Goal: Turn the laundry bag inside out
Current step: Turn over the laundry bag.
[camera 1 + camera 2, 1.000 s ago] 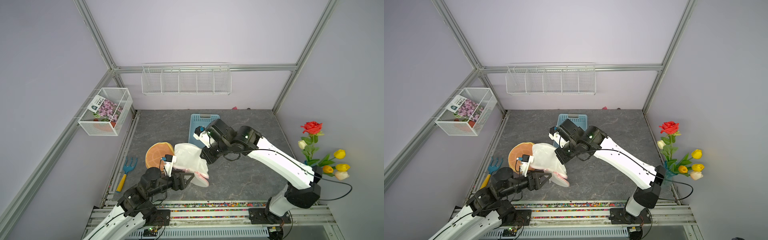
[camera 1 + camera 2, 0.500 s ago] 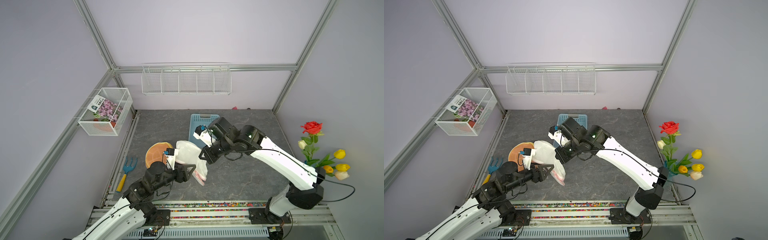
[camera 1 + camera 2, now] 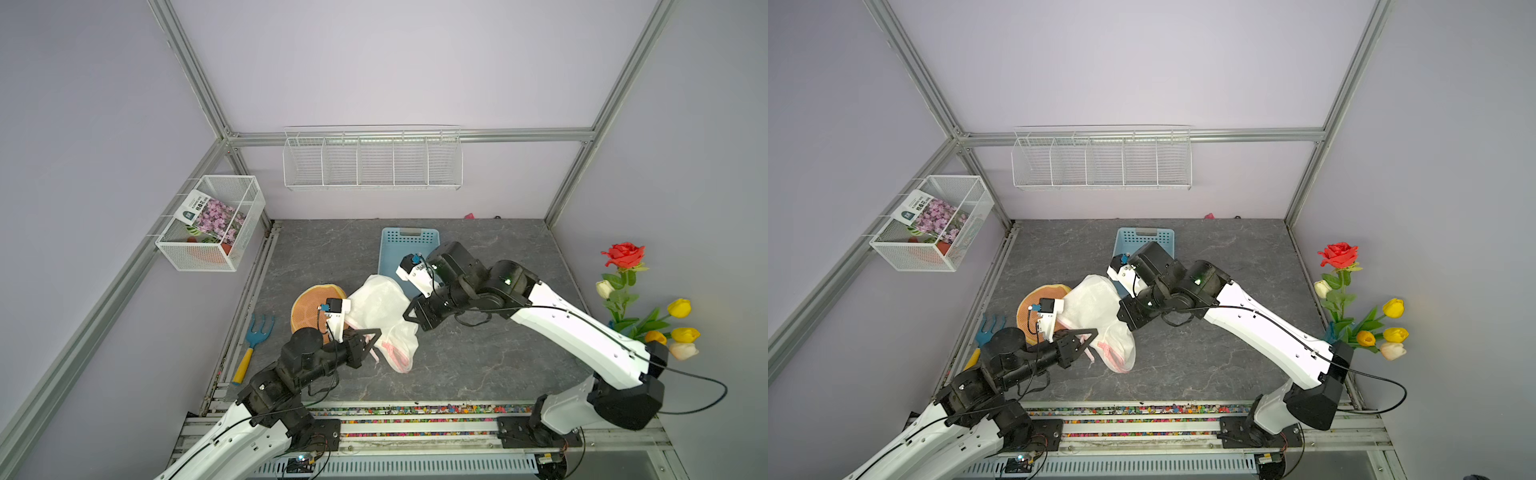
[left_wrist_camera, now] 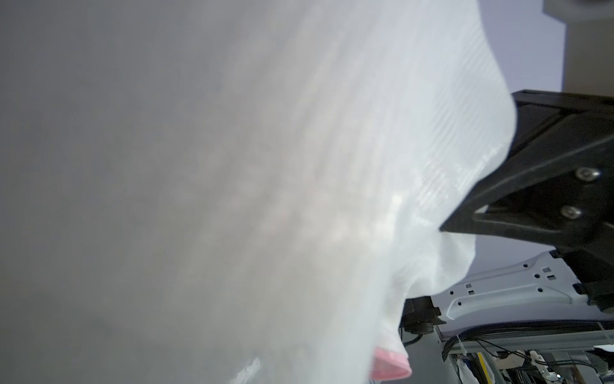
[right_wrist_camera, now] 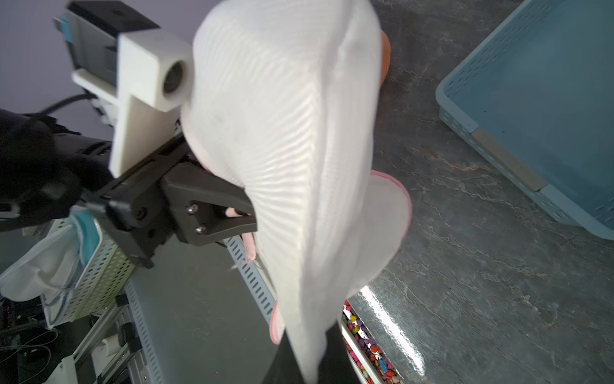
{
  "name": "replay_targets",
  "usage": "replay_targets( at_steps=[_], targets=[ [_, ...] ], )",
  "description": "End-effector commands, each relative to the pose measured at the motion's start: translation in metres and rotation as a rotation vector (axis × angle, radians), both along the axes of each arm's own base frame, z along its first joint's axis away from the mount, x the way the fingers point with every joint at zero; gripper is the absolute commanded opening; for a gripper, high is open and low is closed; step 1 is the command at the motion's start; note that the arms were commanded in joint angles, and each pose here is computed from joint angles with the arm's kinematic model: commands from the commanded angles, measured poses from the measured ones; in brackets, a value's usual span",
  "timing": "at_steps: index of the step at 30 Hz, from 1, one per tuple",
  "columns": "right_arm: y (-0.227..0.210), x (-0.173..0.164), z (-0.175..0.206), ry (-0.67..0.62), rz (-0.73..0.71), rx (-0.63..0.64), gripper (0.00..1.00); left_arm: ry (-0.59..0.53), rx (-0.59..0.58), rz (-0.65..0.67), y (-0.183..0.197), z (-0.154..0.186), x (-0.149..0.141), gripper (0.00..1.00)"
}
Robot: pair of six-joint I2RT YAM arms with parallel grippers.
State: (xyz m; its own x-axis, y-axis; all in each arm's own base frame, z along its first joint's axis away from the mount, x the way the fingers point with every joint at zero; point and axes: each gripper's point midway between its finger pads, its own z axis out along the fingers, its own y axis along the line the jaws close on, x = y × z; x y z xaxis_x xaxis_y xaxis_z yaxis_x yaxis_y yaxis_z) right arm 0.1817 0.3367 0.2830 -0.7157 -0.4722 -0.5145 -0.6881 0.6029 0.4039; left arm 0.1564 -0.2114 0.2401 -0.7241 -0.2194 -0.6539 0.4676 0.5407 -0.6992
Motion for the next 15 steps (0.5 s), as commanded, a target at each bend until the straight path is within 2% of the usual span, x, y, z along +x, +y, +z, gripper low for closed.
replay_targets(
  at_steps=[1,3,4,6,7,9,11,15],
  targets=[
    [-0.002,0.004,-0.019,-0.014,-0.029,-0.010,0.02,-0.065,-0.014,-0.043,-0.001,0.030,-0.006,0.00],
    [-0.006,0.008,-0.032,-0.025,-0.060,-0.027,0.09,-0.080,-0.005,-0.056,-0.002,0.033,-0.008,0.00],
    [-0.006,0.008,-0.035,-0.026,-0.060,-0.016,0.18,-0.083,0.000,-0.052,-0.001,0.033,-0.008,0.00],
    [-0.005,0.008,-0.033,-0.042,-0.058,0.024,0.48,-0.093,0.017,-0.036,0.003,0.035,-0.006,0.00],
    [-0.006,0.008,-0.031,-0.053,-0.067,0.042,0.53,-0.096,0.026,-0.025,0.004,0.036,-0.005,0.00],
    [-0.010,0.007,-0.017,-0.094,-0.091,0.113,0.57,-0.108,0.037,-0.008,0.007,0.039,-0.003,0.00],
    [-0.013,0.001,-0.002,-0.114,-0.098,0.199,0.57,-0.118,0.045,0.013,0.010,0.041,0.000,0.00],
    [-0.004,-0.024,0.020,-0.054,-0.055,0.403,0.53,-0.120,0.041,0.089,0.017,0.040,0.011,0.00]
  ],
)
